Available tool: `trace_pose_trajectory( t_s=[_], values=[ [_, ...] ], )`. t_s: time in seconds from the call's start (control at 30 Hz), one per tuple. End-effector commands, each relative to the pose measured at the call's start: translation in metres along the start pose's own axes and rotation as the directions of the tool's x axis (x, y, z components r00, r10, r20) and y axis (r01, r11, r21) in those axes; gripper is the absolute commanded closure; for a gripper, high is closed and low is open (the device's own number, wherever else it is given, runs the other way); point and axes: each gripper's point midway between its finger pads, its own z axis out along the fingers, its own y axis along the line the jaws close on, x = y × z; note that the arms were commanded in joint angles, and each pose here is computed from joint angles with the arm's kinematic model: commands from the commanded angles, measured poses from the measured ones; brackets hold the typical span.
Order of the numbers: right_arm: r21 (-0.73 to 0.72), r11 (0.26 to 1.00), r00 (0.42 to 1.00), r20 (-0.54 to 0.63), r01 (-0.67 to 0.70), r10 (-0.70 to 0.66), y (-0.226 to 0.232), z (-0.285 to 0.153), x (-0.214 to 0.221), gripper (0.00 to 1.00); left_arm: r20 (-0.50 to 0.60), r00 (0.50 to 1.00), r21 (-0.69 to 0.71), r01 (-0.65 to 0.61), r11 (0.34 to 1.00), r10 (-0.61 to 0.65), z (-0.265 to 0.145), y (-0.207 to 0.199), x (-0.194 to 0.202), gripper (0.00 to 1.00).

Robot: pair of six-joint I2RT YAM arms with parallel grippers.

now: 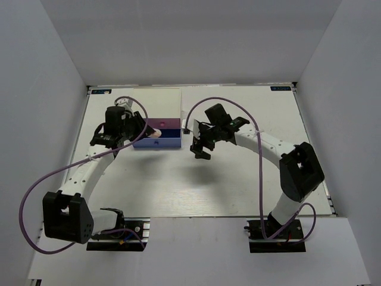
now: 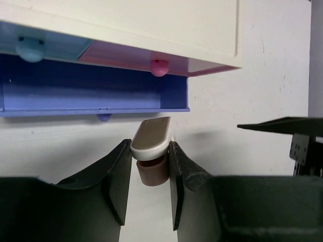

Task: Sort the stationery into containers
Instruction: Place the stapler in the drawer.

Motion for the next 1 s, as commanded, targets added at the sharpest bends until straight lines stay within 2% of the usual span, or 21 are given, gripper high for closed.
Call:
trace_pose_trajectory(
  t_s=[0.0, 0.23, 0.4, 0.53, 0.97],
  values=[
    [0.048, 0.999, 0.999, 0.051, -0.009, 0.007, -0.006, -0.014, -0.008, 0.1, 0.008, 0.99, -0.078, 0.141, 0.987, -0.14, -0.006, 0.003, -0.004, 1.0],
    [0.051, 0.998, 0.997, 0.062, -0.049, 0.045, -0.003, -0.022, 0.003, 0.1, 0.012, 0.916, -0.179, 0.396, 0.901, -0.4, 0.001, 0.014, 0.013, 1.0],
    [0.053, 0.996, 0.995, 0.068, -0.07, 0.066, -0.005, -0.026, 0.007, 0.1, 0.127, 0.829, -0.188, 0.559, 0.808, -0.544, 0.002, 0.019, 0.0, 1.0],
    [0.057, 0.996, 0.995, 0.069, -0.073, 0.069, -0.004, -0.028, 0.01, 0.1, 0.209, 0.774, -0.203, 0.632, 0.748, -0.598, 0.003, 0.027, -0.008, 1.0],
    [0.058, 0.995, 0.994, 0.07, -0.085, 0.081, -0.004, -0.03, 0.015, 0.1, 0.262, 0.651, -0.259, 0.758, 0.598, -0.712, 0.025, 0.047, 0.003, 1.0]
  ],
)
